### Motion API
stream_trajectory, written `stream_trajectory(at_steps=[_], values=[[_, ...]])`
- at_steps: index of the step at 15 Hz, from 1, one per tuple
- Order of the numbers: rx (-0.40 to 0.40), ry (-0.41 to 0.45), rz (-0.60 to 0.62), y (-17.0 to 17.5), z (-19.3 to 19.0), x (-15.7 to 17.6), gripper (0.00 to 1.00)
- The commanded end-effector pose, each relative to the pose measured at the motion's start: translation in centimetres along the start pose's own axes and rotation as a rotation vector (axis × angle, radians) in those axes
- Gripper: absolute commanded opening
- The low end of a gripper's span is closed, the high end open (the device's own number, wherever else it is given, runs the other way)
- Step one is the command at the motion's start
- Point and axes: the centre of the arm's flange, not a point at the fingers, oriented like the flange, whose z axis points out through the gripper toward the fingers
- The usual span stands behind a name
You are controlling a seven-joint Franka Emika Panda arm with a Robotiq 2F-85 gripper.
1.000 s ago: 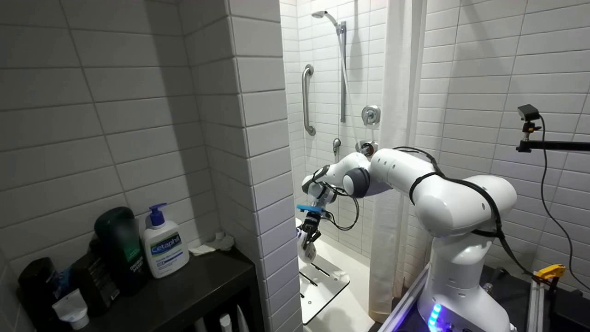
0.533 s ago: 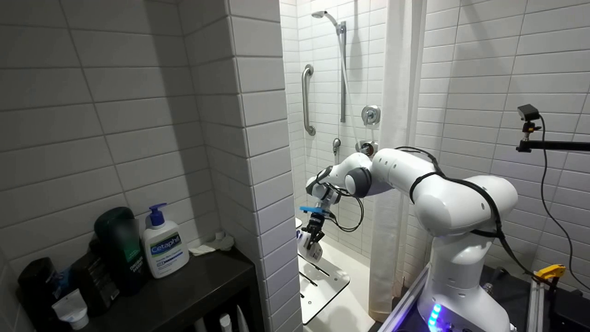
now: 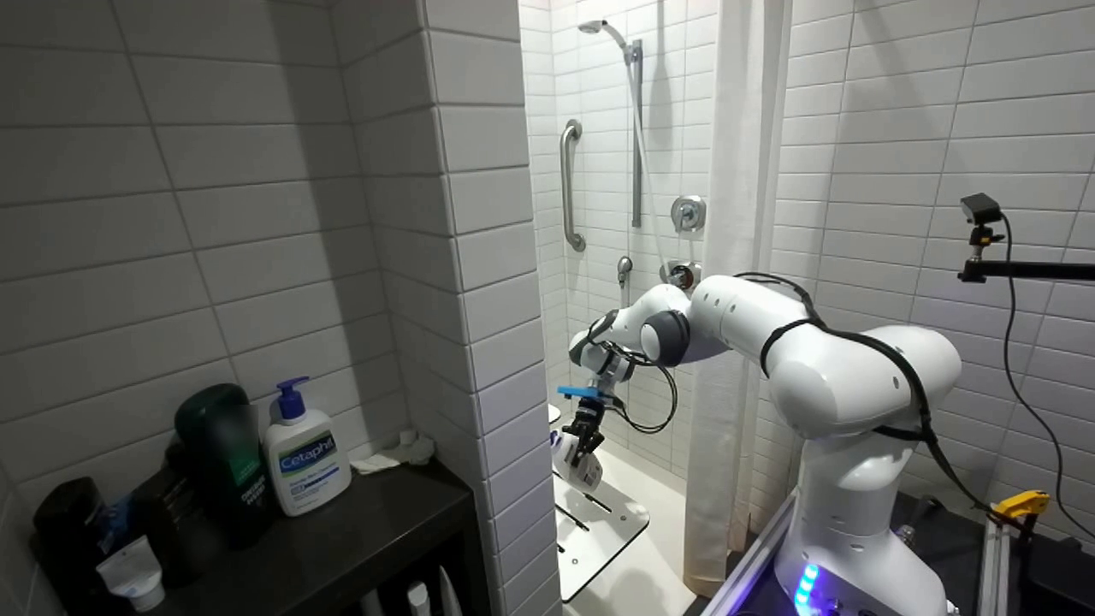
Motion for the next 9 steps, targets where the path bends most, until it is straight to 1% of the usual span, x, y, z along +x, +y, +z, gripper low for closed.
stream_trajectory(at_steps=[1,2,3,4,5,9], values=[[-0.018,-0.009,0.024,-6.23,-1.09,4.0,0.05],[-0.023,-0.008,0.035,-6.24,-1.15,3.97,0.05],[-0.019,-0.005,0.04,-6.25,-1.15,3.94,0.45],[-0.02,-0.006,0.045,-6.25,-1.2,3.92,0.45],[-0.019,-0.009,0.048,-6.26,-1.23,3.89,0.49],[-0.018,-0.016,0.052,-6.28,-1.39,3.78,0.76]])
